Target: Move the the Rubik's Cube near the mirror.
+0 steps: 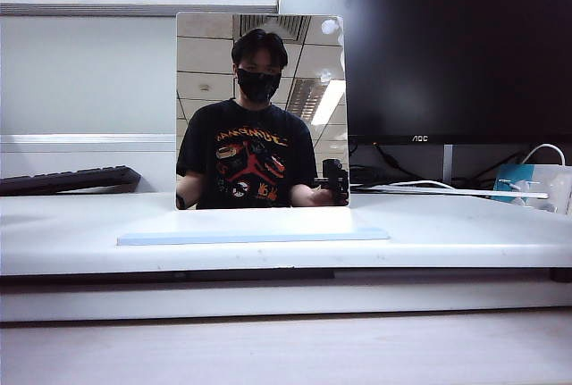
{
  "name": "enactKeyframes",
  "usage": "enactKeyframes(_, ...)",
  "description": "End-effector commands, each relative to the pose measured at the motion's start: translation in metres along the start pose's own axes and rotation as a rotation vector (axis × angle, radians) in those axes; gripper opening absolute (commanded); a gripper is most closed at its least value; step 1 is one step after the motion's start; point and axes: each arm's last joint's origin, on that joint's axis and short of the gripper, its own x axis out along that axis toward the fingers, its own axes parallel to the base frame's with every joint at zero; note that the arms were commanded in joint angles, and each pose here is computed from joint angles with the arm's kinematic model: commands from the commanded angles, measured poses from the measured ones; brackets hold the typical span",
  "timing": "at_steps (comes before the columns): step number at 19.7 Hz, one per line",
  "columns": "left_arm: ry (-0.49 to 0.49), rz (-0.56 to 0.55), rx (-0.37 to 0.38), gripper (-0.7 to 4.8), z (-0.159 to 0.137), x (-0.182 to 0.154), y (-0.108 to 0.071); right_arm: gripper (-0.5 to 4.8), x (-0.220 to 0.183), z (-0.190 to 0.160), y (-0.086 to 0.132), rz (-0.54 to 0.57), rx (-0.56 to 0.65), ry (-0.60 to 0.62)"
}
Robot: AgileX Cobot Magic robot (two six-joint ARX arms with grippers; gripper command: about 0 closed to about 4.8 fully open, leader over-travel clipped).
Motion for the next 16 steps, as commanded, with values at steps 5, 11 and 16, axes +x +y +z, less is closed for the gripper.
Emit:
enactKeyframes(5, -0.014, -0.002, 0.003, -0.05, 0.002, 0.0, 0.0, 0.0, 0.0, 0.001, 0.0, 0.004, 0.005, -0.019)
enactKeyframes(11, -0.014, -0.002, 0.003, -0.04, 0.002, 0.0, 0.0, -0.01, -0.001, -0.001, 0.009, 0.318, 0.081, 0.011)
enactKeyframes(16, -0.014, -0.005, -0.001, -0.05, 0.002, 0.0, 0.0, -0.01, -0.005, -0.001, 0.018, 0.636, 0.078, 0.024)
